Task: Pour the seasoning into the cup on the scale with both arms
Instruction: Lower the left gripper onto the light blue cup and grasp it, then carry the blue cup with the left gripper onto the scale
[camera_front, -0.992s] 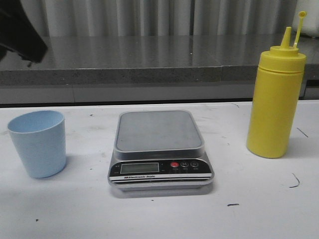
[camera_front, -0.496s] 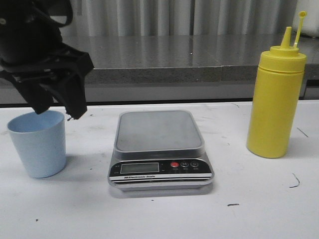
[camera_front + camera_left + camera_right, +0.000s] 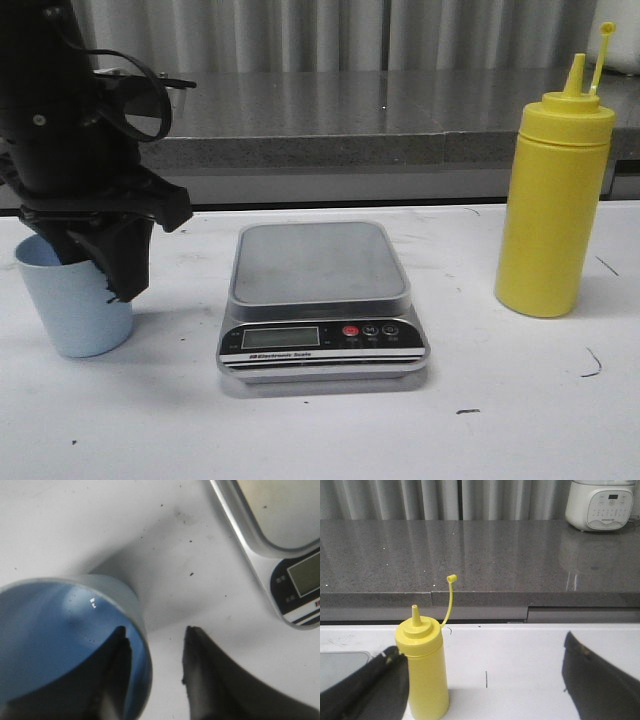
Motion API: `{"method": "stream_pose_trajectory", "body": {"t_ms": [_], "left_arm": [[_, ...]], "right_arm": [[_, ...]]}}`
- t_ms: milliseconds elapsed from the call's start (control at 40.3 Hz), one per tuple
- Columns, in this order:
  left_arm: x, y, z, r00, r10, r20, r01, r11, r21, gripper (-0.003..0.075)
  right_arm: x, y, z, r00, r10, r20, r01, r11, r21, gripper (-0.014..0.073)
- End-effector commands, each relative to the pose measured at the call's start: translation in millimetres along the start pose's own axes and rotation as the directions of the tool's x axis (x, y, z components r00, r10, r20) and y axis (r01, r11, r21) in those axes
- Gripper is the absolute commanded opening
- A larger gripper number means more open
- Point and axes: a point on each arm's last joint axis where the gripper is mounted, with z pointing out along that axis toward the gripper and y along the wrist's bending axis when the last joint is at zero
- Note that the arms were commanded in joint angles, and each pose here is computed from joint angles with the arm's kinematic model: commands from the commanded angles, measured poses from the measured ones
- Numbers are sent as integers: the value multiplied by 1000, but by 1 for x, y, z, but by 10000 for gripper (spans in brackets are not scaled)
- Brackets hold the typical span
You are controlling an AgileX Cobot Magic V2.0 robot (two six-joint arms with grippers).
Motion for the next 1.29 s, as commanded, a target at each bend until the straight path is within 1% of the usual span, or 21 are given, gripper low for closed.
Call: {"method": "stream_pose_trajectory", "body": {"t_ms": [0,25,149,298,421,545,595,744,967,1116,1264], "left_arm": [[-6,-3,-23,998,3,67,-3,1000,2,3],[-7,-3,-24,998,8,66,-8,1000,2,-21],[-12,-3,-33,998,8,70,-8,1000,2,-20],[-25,-6,-53,994,16,105,-16,1000,4,-20],[-37,-18,-73,988,47,144,-49,999,11,-20],[-51,-38,-88,985,96,147,-100,995,23,-20],[-59,-46,-94,980,114,165,-120,992,27,-20],[-81,-72,-95,967,165,194,-176,984,40,-20],[-103,-103,-77,960,220,172,-232,971,52,-20],[-111,-114,-62,959,232,161,-244,968,57,-20],[-113,-115,-58,959,233,159,-244,968,57,-19]], "right_arm": [[-16,1,0,995,-13,100,13,1000,0,639],[-16,1,0,995,-13,100,13,1000,0,639],[-16,1,0,995,-13,100,13,1000,0,639],[-16,1,0,995,-13,97,13,1000,0,639],[-15,1,0,996,-13,89,12,1000,1,639],[-15,1,0,996,-13,85,12,1000,2,639],[-15,1,0,996,-13,85,12,1000,2,639],[-15,1,0,996,-13,85,12,1000,2,639],[-15,1,0,996,-13,85,12,1000,2,639],[-15,1,0,996,-13,85,12,1000,2,639],[-15,1,0,996,-13,85,12,1000,2,639]]}}
